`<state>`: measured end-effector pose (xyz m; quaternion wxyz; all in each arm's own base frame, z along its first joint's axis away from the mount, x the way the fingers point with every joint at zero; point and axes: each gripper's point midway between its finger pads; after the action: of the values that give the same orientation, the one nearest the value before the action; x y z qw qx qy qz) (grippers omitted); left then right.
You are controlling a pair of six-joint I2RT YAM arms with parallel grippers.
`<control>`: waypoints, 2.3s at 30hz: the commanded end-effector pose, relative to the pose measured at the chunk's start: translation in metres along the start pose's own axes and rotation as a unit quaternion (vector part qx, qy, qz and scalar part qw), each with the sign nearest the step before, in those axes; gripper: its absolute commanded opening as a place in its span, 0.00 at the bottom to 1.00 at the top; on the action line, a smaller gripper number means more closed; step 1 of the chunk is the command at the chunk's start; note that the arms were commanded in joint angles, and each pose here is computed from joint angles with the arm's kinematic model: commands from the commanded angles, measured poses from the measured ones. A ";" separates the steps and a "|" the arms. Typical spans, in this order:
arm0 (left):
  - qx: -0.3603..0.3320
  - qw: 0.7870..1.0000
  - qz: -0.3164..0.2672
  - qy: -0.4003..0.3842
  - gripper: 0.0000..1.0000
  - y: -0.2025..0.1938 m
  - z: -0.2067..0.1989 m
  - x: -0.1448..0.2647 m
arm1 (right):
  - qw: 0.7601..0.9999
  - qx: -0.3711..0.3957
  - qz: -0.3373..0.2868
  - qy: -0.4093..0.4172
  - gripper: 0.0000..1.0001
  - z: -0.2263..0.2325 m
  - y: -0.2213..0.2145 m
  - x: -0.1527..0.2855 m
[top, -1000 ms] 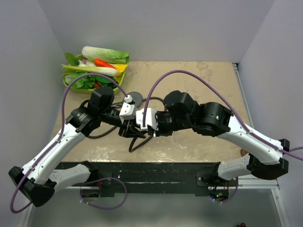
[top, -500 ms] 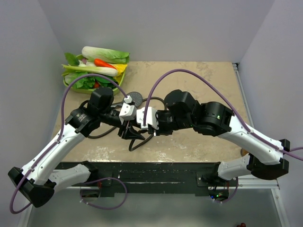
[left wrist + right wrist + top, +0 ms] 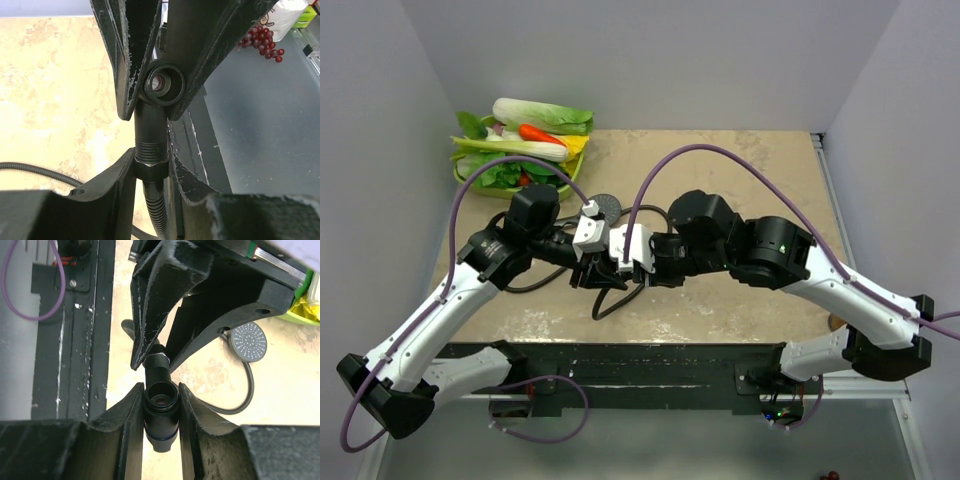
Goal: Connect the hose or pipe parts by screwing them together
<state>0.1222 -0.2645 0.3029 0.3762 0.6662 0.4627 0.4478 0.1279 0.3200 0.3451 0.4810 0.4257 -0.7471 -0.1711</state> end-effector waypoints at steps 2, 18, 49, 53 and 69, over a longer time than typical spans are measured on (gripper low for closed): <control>-0.031 0.999 -0.017 -0.003 0.00 0.012 -0.006 0.002 | 0.992 -0.037 -0.098 -0.063 0.42 -0.021 0.040 0.022; -0.011 0.997 -0.068 -0.019 0.00 0.032 -0.019 0.013 | 0.975 -0.076 -0.074 -0.197 0.00 -0.051 0.012 0.064; -0.005 0.996 -0.084 -0.003 0.00 0.042 -0.016 0.019 | 0.987 -0.082 -0.136 -0.039 0.00 -0.007 0.007 0.047; -0.002 0.996 -0.087 -0.001 0.00 0.044 -0.015 0.019 | 0.985 -0.088 -0.148 -0.022 0.00 0.001 0.011 0.050; 0.006 0.996 -0.089 0.016 0.00 0.044 -0.005 0.017 | 0.972 -0.078 -0.223 0.024 0.00 0.005 0.054 0.068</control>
<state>0.1297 -0.2592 0.3360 0.3829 0.6345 0.5265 0.4167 0.0990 0.2928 0.3856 0.4973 0.5033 -0.6332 -0.3136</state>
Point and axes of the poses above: each gripper's point midway between its finger pads, its own x axis back along the fingers, its own z axis along the line the jaws close on, y = z × x, and after that the axes turned 14 degrees about x, right-handed
